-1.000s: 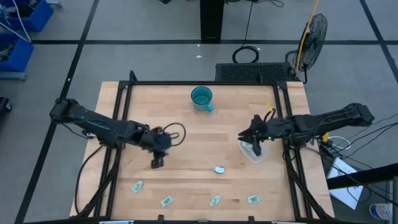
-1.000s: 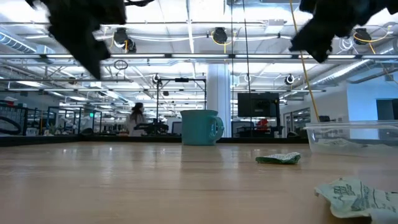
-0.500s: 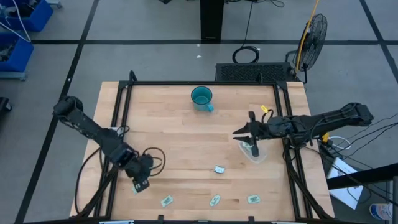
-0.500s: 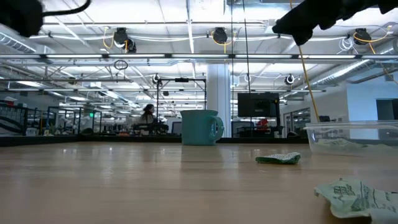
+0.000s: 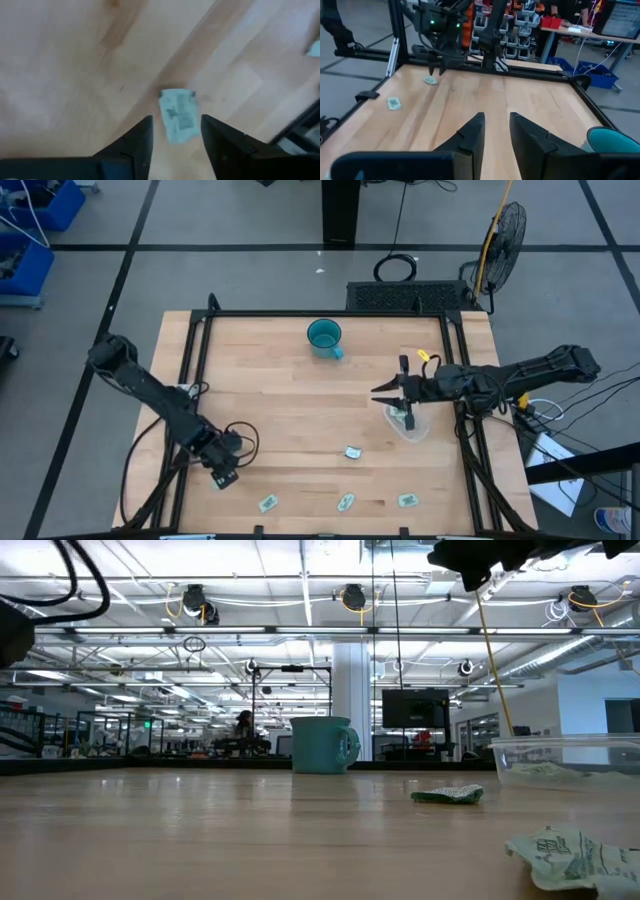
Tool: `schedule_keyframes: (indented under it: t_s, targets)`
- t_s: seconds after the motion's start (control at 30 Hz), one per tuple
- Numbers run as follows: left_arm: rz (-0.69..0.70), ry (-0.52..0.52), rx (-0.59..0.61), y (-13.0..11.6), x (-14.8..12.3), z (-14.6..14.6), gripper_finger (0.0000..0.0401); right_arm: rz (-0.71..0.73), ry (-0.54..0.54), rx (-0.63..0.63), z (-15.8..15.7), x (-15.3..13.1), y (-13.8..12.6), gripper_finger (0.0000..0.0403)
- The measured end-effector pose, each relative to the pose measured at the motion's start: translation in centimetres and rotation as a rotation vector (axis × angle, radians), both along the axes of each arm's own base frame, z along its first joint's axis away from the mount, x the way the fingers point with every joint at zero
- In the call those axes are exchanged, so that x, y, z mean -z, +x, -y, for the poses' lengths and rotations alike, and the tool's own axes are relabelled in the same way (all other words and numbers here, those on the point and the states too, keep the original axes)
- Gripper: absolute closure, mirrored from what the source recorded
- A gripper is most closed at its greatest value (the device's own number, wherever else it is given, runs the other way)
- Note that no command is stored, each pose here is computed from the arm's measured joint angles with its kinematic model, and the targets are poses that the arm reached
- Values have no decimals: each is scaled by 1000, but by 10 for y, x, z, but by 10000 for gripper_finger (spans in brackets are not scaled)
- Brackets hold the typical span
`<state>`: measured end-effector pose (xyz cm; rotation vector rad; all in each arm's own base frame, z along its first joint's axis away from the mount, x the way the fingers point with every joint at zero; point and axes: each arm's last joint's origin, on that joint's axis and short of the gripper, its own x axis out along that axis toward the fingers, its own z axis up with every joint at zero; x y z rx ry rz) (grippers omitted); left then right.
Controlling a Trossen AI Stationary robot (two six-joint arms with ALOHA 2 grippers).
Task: Pick and place Stevia / Truvia into bins
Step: Put the white stevia packet into the transparent container
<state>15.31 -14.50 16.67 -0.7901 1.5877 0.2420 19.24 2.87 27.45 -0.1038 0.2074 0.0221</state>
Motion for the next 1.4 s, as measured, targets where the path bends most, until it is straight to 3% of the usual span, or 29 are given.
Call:
schedule_keyframes:
  t_s: [0.2,0.33,0.53,0.73,1.07,1.2,1.4]
  targets:
    - [132,-25,-4,2,10,4,190,0,-31,-6,0,0,1,319]
    - [127,-34,-3,0,14,3,177,-1,-30,-6,0,0,1,319]
    - [71,-8,17,-7,21,0,176,-3,-48,-10,0,1,1,319]
    - [144,-58,30,-10,28,5,176,-3,-48,-10,0,1,1,319]
    - [123,-7,123,-16,45,7,177,-4,-48,-10,0,1,1,319]
    - [138,5,153,-15,44,8,202,-3,-48,-10,0,1,1,319]
    - [141,32,197,-16,45,6,303,-4,-48,-10,0,1,1,319]
